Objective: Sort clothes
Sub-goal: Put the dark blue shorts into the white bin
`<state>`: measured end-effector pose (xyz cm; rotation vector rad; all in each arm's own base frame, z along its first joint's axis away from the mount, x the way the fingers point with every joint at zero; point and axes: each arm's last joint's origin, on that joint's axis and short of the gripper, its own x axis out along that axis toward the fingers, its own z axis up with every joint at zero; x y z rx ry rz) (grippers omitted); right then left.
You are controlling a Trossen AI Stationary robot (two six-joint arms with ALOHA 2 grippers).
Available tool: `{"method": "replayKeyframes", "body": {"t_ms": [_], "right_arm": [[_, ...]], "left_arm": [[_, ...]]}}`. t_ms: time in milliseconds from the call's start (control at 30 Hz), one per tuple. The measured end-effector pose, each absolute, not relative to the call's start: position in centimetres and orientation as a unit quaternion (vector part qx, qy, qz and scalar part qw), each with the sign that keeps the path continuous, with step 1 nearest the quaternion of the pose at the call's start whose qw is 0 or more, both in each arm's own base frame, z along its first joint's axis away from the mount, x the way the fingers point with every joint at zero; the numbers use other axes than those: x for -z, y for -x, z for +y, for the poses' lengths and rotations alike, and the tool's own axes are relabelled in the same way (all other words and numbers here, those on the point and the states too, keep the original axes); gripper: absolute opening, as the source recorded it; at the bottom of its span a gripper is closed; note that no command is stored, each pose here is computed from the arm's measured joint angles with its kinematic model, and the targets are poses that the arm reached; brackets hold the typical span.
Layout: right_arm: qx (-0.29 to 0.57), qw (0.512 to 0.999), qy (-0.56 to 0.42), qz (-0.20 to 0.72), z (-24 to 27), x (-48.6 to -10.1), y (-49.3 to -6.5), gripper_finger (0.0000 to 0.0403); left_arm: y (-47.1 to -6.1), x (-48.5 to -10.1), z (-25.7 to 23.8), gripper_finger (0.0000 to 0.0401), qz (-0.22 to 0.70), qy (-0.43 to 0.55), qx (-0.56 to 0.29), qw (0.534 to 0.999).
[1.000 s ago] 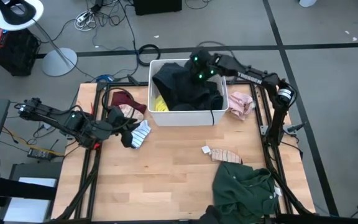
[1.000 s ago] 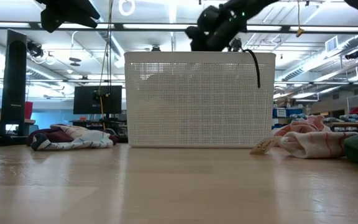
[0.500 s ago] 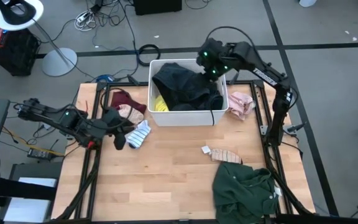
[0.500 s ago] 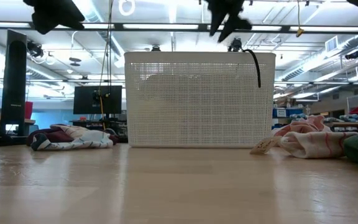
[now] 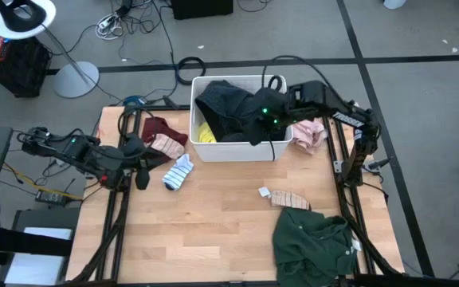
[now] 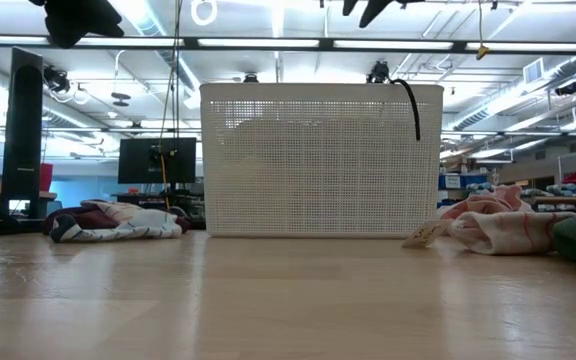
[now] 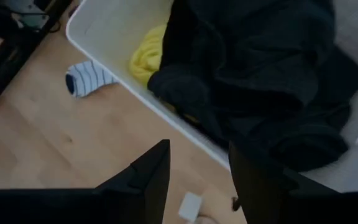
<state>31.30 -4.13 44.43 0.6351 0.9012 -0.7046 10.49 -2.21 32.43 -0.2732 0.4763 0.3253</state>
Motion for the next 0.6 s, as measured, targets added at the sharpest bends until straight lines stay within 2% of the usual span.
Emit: {"method": "replayKeyframes", "body": {"t_ms": [300, 433, 600], "right_arm": [[0.356, 0.741, -0.348, 0.451, -0.2, -41.2, -32.0, 0.0153], [0.357, 0.735, -0.334, 0.471, 2.9, -39.8, -31.7, 0.0137], [0.379, 0.735, -0.34, 0.448, 6.0, -39.5, -29.3, 0.0116]], "left_arm": [[-10.5, -32.4, -2.2, 0.0121, 0.238, 0.127, -0.154, 0.95], [-10.5, -32.4, -2.2, 0.0121, 0.239, 0.126, -0.154, 0.95], [-10.5, -32.4, -2.2, 0.0121, 0.239, 0.126, -0.154, 0.95]]}}
